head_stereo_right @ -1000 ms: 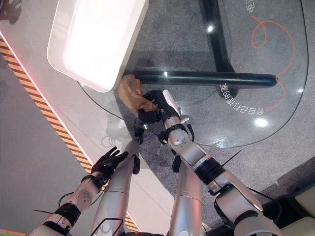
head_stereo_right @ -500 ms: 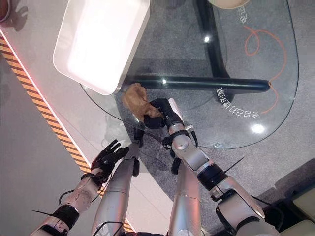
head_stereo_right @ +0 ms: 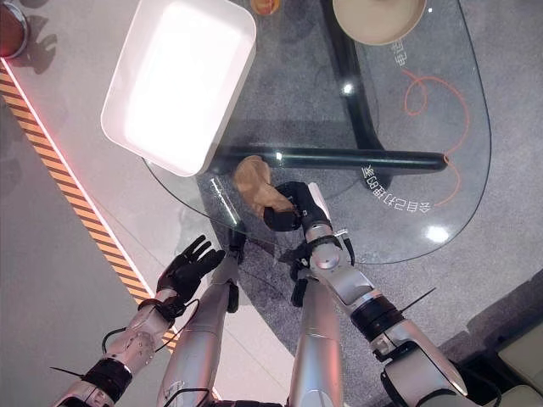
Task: Wipe the table with a cloth and put it in the basket.
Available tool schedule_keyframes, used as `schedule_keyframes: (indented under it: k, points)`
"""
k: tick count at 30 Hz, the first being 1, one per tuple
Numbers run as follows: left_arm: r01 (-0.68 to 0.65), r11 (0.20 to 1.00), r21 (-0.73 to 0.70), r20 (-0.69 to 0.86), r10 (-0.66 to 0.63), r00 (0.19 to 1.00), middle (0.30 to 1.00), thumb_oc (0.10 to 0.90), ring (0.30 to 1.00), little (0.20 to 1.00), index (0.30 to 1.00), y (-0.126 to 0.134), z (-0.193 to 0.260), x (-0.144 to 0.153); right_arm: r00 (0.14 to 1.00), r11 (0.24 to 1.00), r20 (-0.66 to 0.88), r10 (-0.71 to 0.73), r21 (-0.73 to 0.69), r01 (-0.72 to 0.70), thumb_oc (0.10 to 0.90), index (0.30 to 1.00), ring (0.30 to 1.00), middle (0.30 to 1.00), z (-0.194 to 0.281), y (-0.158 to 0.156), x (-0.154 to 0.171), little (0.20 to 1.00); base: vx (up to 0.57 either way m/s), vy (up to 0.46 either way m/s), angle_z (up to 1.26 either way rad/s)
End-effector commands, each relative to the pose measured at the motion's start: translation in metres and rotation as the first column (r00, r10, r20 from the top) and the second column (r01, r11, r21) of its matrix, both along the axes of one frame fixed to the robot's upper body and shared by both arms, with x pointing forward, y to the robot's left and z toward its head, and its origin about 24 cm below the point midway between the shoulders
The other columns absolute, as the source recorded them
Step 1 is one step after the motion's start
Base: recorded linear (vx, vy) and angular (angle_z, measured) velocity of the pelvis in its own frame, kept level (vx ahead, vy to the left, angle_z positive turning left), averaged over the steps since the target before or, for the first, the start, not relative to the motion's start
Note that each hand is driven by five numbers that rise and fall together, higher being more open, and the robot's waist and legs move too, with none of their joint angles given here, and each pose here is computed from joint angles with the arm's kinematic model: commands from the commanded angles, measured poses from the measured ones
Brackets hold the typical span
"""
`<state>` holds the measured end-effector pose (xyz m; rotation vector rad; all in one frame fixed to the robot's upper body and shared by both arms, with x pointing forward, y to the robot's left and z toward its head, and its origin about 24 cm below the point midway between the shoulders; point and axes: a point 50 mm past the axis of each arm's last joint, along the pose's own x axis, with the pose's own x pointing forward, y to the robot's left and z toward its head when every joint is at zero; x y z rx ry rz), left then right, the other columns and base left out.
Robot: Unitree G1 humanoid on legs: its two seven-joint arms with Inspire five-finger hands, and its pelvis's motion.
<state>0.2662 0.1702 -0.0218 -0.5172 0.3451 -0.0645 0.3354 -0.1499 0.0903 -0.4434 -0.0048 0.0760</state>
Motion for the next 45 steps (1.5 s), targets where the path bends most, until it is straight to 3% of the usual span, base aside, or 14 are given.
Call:
schedule_keyframes:
  k: [1, 10, 14, 21, 27, 30, 40, 45]
  points:
    - [0.059, 0.998, -0.037, 0.035, -0.057, 0.998, 0.9, 0.8, 0.9, 0.9, 0.9, -0.003, 0.001, -0.021, 0.943, 0.974, 0.298, 0.148, 0.122, -0.191, 0.1, 0.3, 0.3, 0.3, 0.059, 0.02, -0.01, 0.2, -0.01, -0.038, -0.01]
    - [0.089, 0.993, -0.081, 0.136, -0.077, 0.988, 0.9, 0.8, 0.9, 0.9, 0.9, 0.005, 0.023, -0.027, 0.915, 0.977, 0.387, 0.114, 0.121, -0.173, 0.1, 0.3, 0.3, 0.3, 0.071, 0.002, -0.025, 0.2, 0.0, -0.015, 0.0]
    - [0.149, 0.977, -0.156, 0.218, -0.113, 0.969, 0.9, 0.8, 0.9, 0.9, 0.9, 0.003, 0.038, -0.031, 0.891, 0.972, 0.426, 0.157, 0.093, -0.215, 0.1, 0.3, 0.3, 0.3, 0.08, -0.004, -0.041, 0.2, 0.01, 0.004, 0.0]
    - [0.24, 0.93, -0.277, 0.347, -0.136, 0.928, 0.9, 0.8, 0.9, 0.9, 0.9, -0.004, 0.06, -0.037, 0.843, 0.926, 0.492, 0.217, 0.169, -0.337, 0.1, 0.3, 0.3, 0.3, 0.09, -0.013, -0.069, 0.2, 0.01, -0.007, -0.03]
    - [0.299, 0.886, -0.355, 0.407, -0.142, 0.902, 0.9, 0.8, 0.9, 0.9, 0.9, -0.01, 0.074, -0.036, 0.772, 0.861, 0.546, 0.327, 0.165, -0.481, 0.1, 0.3, 0.3, 0.3, 0.104, -0.002, -0.085, 0.2, 0.0, 0.004, -0.08]
    - [0.345, 0.845, -0.409, 0.454, -0.14, 0.88, 0.9, 0.8, 0.9, 0.9, 0.9, -0.017, 0.087, -0.031, 0.727, 0.835, 0.553, 0.408, 0.096, -0.541, 0.1, 0.3, 0.3, 0.3, 0.108, 0.008, -0.089, 0.2, -0.01, 0.016, -0.14]
    - [0.395, 0.686, -0.611, 0.52, -0.028, 0.853, 0.9, 0.8, 0.9, 0.9, 0.9, -0.027, 0.114, -0.021, 0.706, 0.817, 0.547, 0.449, 0.067, -0.572, 0.1, 0.3, 0.3, 0.3, 0.109, 0.021, -0.087, 0.2, 0.0, 0.0, 0.0]
    - [0.415, 0.688, -0.595, 0.54, -0.041, 0.841, 0.9, 0.8, 0.9, 0.9, 0.9, -0.033, 0.122, -0.019, 0.682, 0.789, 0.549, 0.484, 0.064, -0.612, 0.1, 0.3, 0.3, 0.3, 0.111, 0.027, -0.089, 0.2, 0.0, 0.0, 0.0]
